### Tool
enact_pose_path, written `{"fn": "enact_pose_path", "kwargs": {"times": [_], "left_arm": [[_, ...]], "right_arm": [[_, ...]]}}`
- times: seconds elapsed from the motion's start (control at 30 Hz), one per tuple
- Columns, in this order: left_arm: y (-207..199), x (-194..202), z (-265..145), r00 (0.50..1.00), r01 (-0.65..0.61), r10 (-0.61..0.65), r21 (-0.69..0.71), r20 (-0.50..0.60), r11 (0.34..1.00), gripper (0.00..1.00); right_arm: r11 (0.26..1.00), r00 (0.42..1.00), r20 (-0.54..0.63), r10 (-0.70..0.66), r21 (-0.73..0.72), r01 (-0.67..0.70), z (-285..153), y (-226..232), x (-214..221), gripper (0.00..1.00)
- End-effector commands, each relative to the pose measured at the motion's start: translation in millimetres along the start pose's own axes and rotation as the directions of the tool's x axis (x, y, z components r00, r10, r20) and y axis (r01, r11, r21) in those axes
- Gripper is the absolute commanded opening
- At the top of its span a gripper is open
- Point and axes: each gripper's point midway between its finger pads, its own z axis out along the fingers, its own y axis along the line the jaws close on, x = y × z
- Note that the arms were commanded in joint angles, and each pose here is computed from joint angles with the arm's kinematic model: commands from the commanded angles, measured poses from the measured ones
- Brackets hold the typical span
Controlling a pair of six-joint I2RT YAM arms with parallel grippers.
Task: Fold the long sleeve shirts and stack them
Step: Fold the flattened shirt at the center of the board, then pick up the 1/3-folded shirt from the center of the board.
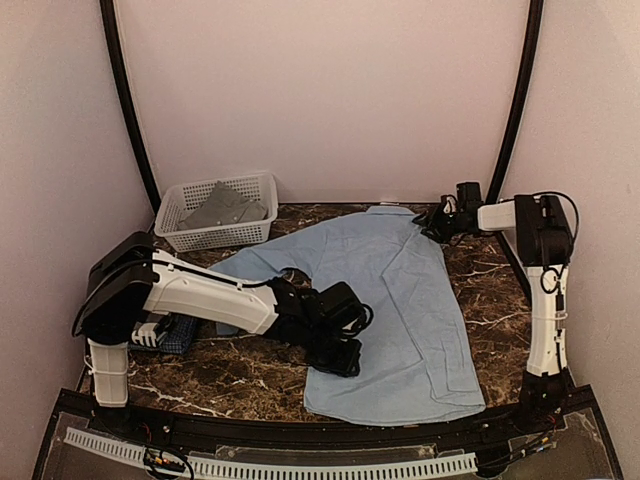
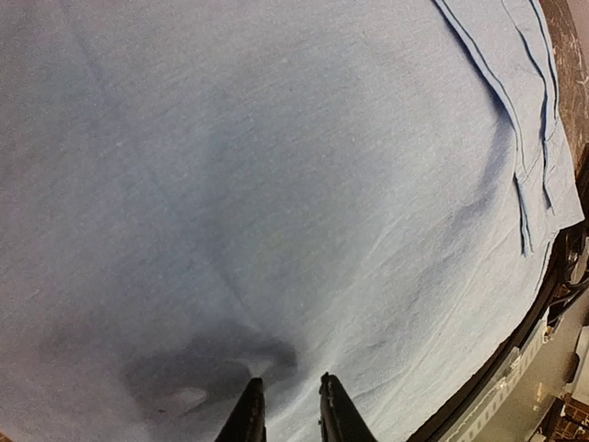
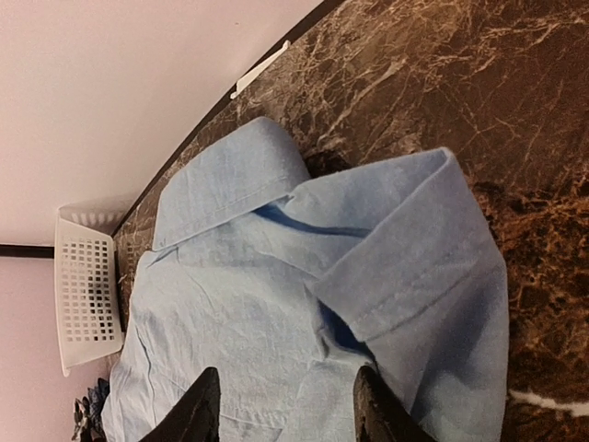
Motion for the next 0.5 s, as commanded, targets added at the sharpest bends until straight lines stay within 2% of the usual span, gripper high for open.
{"fn": "enact_pose_path", "kwargs": {"times": [0.0, 0.1, 0.13, 0.23, 0.27, 0.47], "left_arm": [[-6, -26, -50, 0.993, 0.034, -0.032, -0.011, 0.116, 0.999, 0.22], [8, -37, -83, 0.977, 0.079, -0.071, -0.032, 0.203, 0.996, 0.24], [27, -39, -88, 0.969, 0.11, -0.088, -0.082, 0.231, 0.991, 0.26], [56, -43, -122, 0.937, 0.186, -0.144, -0.106, 0.317, 0.977, 0.28], [79, -38, -124, 0.929, 0.224, -0.165, -0.146, 0.331, 0.964, 0.29], [153, -16, -168, 0.859, 0.384, -0.249, -0.241, 0.448, 0.891, 0.35]], "right_arm": [[0.987, 0.986, 0.046, -0.161, 0.032, 0.16, -32, 50, -10, 0.49], [0.975, 0.972, 0.074, -0.223, 0.044, 0.22, -48, 73, -1, 0.53], [0.97, 0.967, 0.079, -0.242, 0.044, 0.24, -53, 81, 4, 0.54], [0.96, 0.957, 0.078, -0.281, 0.034, 0.279, -63, 98, 27, 0.55], [0.956, 0.954, 0.073, -0.292, 0.025, 0.291, -66, 104, 36, 0.54], [0.912, 0.911, 0.055, -0.409, -0.015, 0.411, -84, 145, 95, 0.55]]}}
